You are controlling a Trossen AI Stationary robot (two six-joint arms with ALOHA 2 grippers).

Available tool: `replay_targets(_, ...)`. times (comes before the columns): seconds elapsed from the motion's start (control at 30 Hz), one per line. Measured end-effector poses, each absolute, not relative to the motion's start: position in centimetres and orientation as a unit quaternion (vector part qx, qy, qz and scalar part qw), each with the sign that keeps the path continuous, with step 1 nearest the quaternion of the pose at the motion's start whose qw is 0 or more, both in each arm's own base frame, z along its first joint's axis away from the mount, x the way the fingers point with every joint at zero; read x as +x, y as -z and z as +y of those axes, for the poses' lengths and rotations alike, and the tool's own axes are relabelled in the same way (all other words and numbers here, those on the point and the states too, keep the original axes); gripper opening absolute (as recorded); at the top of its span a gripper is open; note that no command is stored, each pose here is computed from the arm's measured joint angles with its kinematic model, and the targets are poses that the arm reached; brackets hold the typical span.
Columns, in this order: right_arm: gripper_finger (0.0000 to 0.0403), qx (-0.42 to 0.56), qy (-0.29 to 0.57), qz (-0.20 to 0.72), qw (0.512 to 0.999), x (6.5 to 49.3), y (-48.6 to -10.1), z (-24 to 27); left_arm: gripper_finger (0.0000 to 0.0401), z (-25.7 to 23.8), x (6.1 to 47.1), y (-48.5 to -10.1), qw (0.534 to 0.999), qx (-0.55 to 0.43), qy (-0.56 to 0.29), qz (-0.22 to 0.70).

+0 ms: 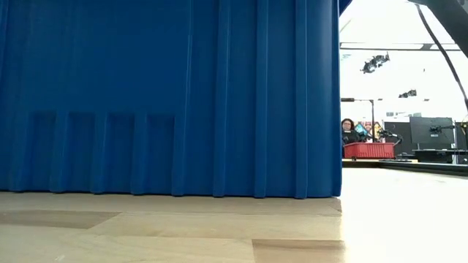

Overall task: Pick and place slides into bin
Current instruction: Return to Home Position

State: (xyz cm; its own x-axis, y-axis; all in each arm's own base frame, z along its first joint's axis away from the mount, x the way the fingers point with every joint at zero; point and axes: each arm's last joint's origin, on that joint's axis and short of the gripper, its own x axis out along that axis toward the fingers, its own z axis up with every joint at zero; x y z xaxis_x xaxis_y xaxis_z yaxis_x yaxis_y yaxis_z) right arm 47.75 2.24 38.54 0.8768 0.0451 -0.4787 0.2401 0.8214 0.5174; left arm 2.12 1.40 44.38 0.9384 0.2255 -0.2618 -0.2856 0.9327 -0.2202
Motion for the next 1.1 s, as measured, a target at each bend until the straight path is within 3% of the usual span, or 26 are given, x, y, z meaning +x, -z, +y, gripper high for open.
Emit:
replay_targets(0.3,0.0291,0.259,-0.098,0.125,0.953,48.6,-41.5,1.4,0.0298,-1.4,4.1,-42.7,0.981,-0.177,-0.039,0.063)
replay_targets(0.57,0.0291,0.249,-0.199,0.102,0.942,48.0,-42.2,1.2,0.0298,-1.6,3.8,-39.5,0.966,-0.225,0.096,-0.080)
replay_targets(0.77,0.0291,0.256,-0.211,0.090,0.939,44.6,-42.3,0.9,0.0298,-2.0,3.9,-37.1,0.961,-0.218,0.132,-0.104)
replay_targets(0.97,0.0291,0.277,-0.230,-0.076,0.930,37.2,-39.4,1.5,0.0298,-2.4,3.6,-36.9,0.955,-0.168,0.220,-0.110)
replay_targets(1.1,0.0291,0.307,-0.227,-0.126,0.916,32.7,-35.5,2.2,0.0298,-2.4,3.2,-36.7,0.944,-0.159,0.267,-0.107)
